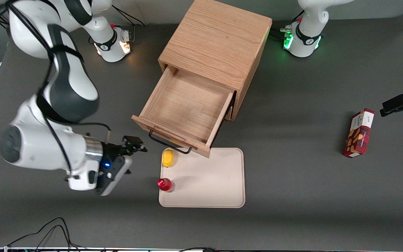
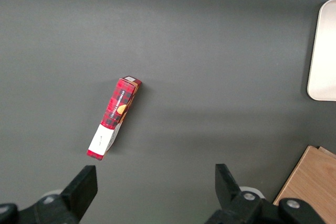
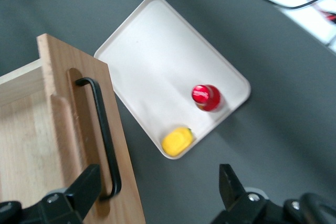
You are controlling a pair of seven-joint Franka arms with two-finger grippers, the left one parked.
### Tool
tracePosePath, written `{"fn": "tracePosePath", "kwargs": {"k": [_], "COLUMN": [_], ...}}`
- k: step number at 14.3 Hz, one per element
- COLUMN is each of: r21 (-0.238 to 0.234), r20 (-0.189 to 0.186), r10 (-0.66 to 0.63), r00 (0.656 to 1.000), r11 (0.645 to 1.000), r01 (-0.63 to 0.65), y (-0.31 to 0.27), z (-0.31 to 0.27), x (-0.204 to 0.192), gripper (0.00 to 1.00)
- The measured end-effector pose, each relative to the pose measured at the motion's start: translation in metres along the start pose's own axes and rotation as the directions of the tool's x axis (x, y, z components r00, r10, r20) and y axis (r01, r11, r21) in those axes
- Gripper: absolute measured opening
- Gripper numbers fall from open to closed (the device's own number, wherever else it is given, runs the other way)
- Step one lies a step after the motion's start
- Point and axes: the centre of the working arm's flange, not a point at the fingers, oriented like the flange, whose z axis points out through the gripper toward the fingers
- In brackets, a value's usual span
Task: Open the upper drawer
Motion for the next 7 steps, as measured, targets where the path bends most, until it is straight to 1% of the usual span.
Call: {"fn": "tracePosePath", "kwargs": {"k": [2, 4, 5, 7], "r21": [-0.069, -0.133, -0.160, -0.228], "r20": [0.003, 0.016, 0.021, 0.015], "r10": [0.011, 0.091, 0.155, 0.248], "r00": [1.000, 0.996, 0.988, 0.969], "r11": [0.998, 0.987, 0.976, 0.944], "r01": [-0.011, -0.088, -0.150, -0.238], "y": [-0.017, -0.044, -0.058, -0.081], "z": [-0.051, -0.097, -0.118, -0.162], "x": [-0.010, -0.023, -0.033, -0.058], "gripper": [1.00, 1.00, 1.00, 1.00]}}
